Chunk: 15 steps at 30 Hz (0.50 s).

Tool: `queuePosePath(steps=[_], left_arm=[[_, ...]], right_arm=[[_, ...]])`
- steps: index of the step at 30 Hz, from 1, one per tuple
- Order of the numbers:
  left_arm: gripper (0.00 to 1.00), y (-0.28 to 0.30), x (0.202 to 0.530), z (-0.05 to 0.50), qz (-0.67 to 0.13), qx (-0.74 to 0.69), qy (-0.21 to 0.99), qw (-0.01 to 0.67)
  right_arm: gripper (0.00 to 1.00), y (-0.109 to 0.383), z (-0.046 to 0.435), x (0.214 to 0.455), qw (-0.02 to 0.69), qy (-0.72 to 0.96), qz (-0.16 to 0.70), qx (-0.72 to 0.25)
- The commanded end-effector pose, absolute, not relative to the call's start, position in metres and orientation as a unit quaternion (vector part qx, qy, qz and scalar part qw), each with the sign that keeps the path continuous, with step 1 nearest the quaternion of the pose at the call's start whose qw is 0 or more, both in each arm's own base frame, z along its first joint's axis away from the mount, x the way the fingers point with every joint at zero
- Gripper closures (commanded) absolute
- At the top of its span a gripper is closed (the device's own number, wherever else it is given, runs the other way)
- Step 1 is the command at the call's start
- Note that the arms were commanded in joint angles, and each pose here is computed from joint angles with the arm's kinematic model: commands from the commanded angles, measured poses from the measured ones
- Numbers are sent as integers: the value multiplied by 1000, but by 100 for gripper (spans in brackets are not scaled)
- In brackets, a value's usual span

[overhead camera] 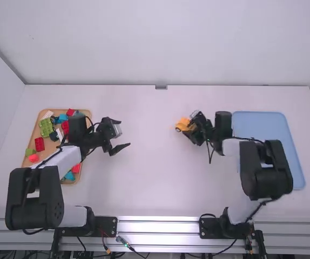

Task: Assemble lego blocks to make yellow taxi

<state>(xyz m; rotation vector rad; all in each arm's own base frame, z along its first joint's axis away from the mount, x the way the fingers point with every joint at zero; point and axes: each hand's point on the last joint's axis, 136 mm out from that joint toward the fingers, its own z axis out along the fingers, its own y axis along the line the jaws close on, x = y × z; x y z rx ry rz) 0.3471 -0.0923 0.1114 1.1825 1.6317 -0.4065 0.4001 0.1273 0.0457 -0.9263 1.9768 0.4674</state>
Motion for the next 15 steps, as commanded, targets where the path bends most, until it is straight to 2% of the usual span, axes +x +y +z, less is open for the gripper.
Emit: queuePosePath(steps=[1,4,5,6,10,15], left_arm=[[1,-92,346,103,-192,447,712,507],[1,-86,353,105,-182,422,722,518],[1,-86,353,105,-181,422,722,518],[1,-87,354,104,-177,423,723,517],[1,-84,356,105,-175,421,723,519],[1,-84,356,105,-175,421,723,519]], right_arm=[[65,69,69,419,457,828,93,-311],[66,-2,87,418,459,861,49,-213],[66,-5,87,417,460,862,48,-209],[66,-33,89,414,457,873,34,-166],[65,-93,80,403,436,898,-5,-66],[64,-139,61,384,397,916,-47,5]])
